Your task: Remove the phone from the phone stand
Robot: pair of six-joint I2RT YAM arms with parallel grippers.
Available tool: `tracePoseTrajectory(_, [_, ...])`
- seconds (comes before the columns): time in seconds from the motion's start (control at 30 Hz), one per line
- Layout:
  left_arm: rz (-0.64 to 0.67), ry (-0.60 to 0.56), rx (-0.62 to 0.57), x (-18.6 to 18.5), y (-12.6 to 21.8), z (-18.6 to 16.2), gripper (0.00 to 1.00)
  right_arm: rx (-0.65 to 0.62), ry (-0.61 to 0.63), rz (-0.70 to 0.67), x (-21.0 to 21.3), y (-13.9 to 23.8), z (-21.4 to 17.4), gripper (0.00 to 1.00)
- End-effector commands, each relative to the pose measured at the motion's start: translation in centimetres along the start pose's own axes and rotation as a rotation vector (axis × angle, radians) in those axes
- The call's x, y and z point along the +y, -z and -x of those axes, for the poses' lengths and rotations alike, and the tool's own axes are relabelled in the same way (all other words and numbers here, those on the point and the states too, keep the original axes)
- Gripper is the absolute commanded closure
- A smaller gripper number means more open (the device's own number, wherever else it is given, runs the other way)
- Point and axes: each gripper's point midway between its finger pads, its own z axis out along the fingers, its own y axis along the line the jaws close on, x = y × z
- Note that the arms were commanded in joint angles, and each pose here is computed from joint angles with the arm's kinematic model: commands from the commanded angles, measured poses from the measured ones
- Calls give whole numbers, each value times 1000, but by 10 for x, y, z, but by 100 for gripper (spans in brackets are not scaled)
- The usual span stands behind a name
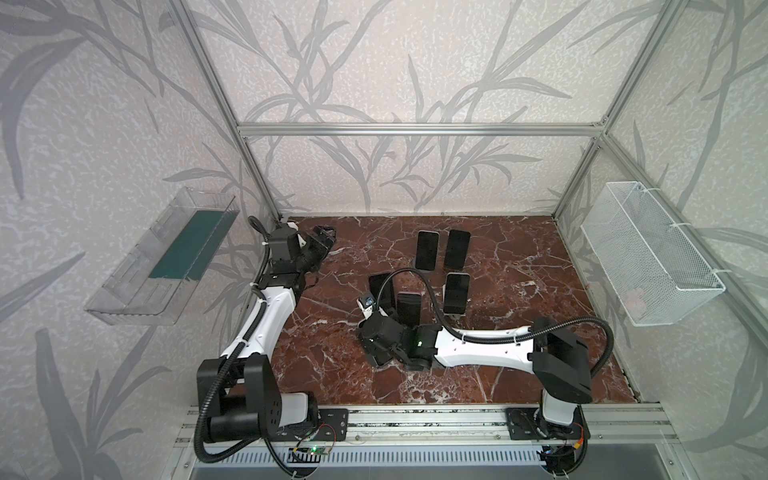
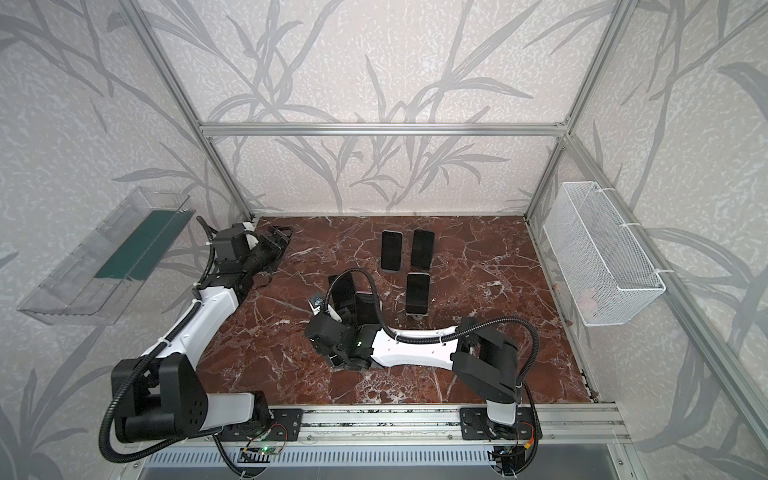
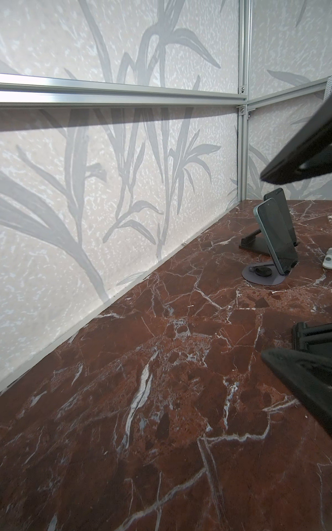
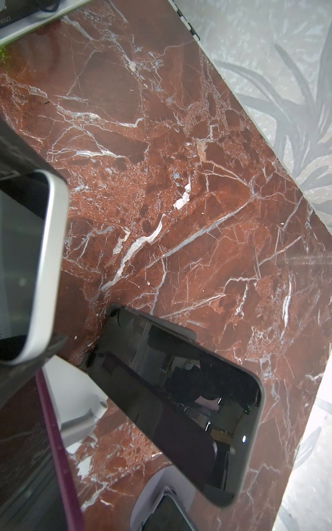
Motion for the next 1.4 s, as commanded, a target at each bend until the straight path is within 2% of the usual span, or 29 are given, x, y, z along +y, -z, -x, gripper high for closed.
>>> tracePoseTrajectory(0.0, [-22, 10, 2, -1, -2, 0, 11, -95, -31, 50, 8, 22, 36, 37])
tracePoseTrajectory(0.4, [-77, 15, 16, -13, -1, -3, 11, -161, -35, 69, 3, 56, 66, 37])
tracePoseTrajectory(0.57, [-91, -13, 24, -20, -1, -8, 11, -212, -25, 22, -12, 73, 81, 37])
tracePoseTrajectory(0.8, [-177, -64, 47, -48, 5, -22, 11, -270, -5, -46, -37, 104, 108, 37])
tracePoseTrajectory(1.13, [-278, -146, 119, -87, 15, -51, 11, -309, -39, -235, -128, 146, 124, 37])
tracePoseTrajectory(1.37, [-390, -179, 153, -116, 27, -63, 10, -327, -106, -419, -222, 193, 121, 38])
